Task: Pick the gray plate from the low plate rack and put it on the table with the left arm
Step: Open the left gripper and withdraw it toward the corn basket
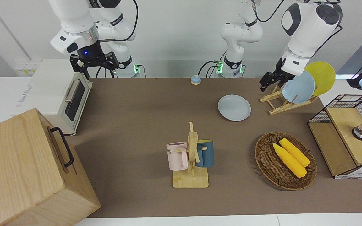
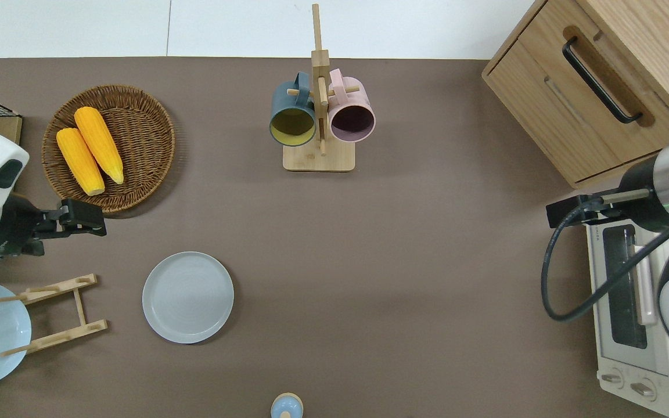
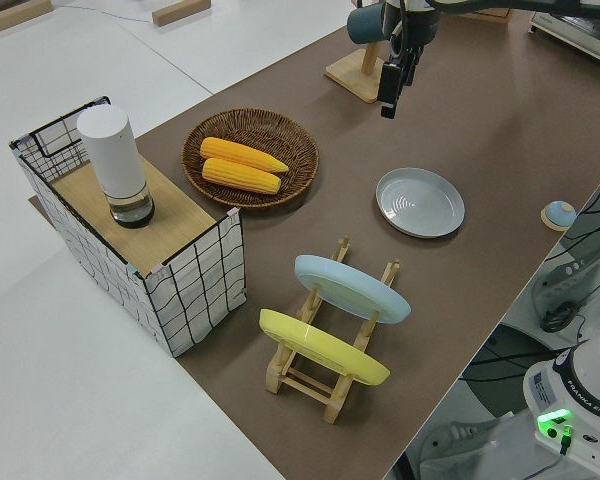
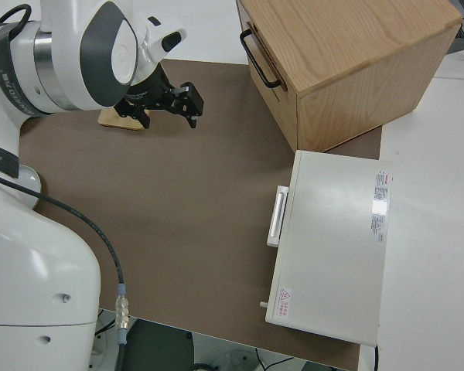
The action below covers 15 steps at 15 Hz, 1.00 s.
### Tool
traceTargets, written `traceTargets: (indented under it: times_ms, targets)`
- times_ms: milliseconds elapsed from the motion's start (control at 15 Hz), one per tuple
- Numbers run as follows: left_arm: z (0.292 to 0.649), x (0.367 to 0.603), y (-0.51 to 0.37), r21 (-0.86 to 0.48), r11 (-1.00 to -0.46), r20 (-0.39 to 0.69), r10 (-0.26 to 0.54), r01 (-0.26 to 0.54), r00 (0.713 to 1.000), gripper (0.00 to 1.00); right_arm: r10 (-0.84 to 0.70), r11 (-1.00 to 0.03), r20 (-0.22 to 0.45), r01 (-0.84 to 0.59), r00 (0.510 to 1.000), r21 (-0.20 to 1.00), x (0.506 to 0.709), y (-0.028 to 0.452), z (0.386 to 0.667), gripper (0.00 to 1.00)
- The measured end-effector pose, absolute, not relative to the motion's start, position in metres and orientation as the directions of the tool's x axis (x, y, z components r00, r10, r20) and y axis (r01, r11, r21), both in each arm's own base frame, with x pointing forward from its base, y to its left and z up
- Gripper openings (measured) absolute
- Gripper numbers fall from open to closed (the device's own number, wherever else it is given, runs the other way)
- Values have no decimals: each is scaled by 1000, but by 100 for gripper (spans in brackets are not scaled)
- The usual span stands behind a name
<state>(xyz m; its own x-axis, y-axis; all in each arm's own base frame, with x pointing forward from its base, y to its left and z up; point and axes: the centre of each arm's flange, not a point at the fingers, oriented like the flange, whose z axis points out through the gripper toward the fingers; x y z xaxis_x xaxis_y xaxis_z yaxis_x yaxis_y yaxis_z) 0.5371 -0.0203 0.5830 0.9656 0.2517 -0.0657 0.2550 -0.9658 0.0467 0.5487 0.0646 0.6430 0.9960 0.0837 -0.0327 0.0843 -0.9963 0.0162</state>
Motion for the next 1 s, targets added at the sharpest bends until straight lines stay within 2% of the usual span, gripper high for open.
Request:
traceTargets:
  times_ms: [267,600,1000]
  targets:
    - [618,534,-22,50,-970,-31,237,239,971,99,84,-996,-33,84,996,16,549,65,643,99]
    - [638,529,-28,0,-991,-19,135,135,991,99,84,-996,-33,84,996,16,549,65,643,99]
    - [651,527,-29,2,-992,-5,122,122,992,100,84,-996,-33,84,996,16,549,65,643,99]
